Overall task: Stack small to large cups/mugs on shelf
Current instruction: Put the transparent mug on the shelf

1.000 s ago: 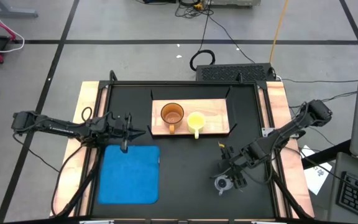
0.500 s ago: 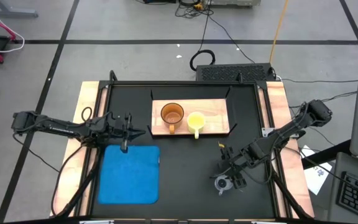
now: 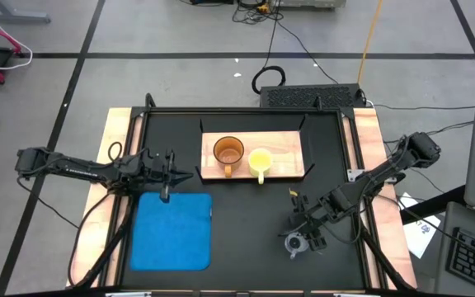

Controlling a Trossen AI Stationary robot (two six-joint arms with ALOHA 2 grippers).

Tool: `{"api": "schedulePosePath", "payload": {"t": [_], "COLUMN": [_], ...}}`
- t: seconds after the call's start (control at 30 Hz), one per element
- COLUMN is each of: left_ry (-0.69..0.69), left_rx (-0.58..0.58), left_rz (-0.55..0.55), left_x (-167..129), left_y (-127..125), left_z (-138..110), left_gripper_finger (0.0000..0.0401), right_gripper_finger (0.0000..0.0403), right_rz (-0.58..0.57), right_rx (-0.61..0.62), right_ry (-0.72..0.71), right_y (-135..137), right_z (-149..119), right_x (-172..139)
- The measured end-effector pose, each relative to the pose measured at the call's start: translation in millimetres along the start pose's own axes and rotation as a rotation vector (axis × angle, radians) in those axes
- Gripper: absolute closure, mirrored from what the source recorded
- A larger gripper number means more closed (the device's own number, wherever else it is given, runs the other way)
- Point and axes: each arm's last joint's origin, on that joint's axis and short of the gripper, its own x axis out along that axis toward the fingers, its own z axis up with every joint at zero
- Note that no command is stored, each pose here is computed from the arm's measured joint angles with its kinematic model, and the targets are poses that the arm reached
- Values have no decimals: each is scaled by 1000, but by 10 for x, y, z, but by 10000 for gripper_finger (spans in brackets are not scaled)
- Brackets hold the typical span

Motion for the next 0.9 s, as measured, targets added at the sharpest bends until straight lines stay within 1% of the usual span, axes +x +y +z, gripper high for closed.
{"api": "schedulePosePath", "payload": {"t": [0.37,0.5,0.6,0.77,0.9], "left_ry": [0,0,0,0,1], "left_rx": [-2,-2,-2,-5,-6], "left_rz": [0,-1,-1,-1,-2], "left_x": [0,0,0,0,0], "left_y": [-1,-1,-1,-1,-1], "left_z": [0,0,0,0,-1], "left_gripper_finger": [380,380,380,380,380], "right_gripper_finger": [287,311,335,393,396], "right_rz": [0,0,0,1,1], "right_rx": [-4,-12,-31,-49,-50], "right_ry": [0,0,0,2,2], "right_y": [0,0,0,0,0], "right_z": [0,0,0,-2,-2], "right_x": [0,0,0,0,0]}}
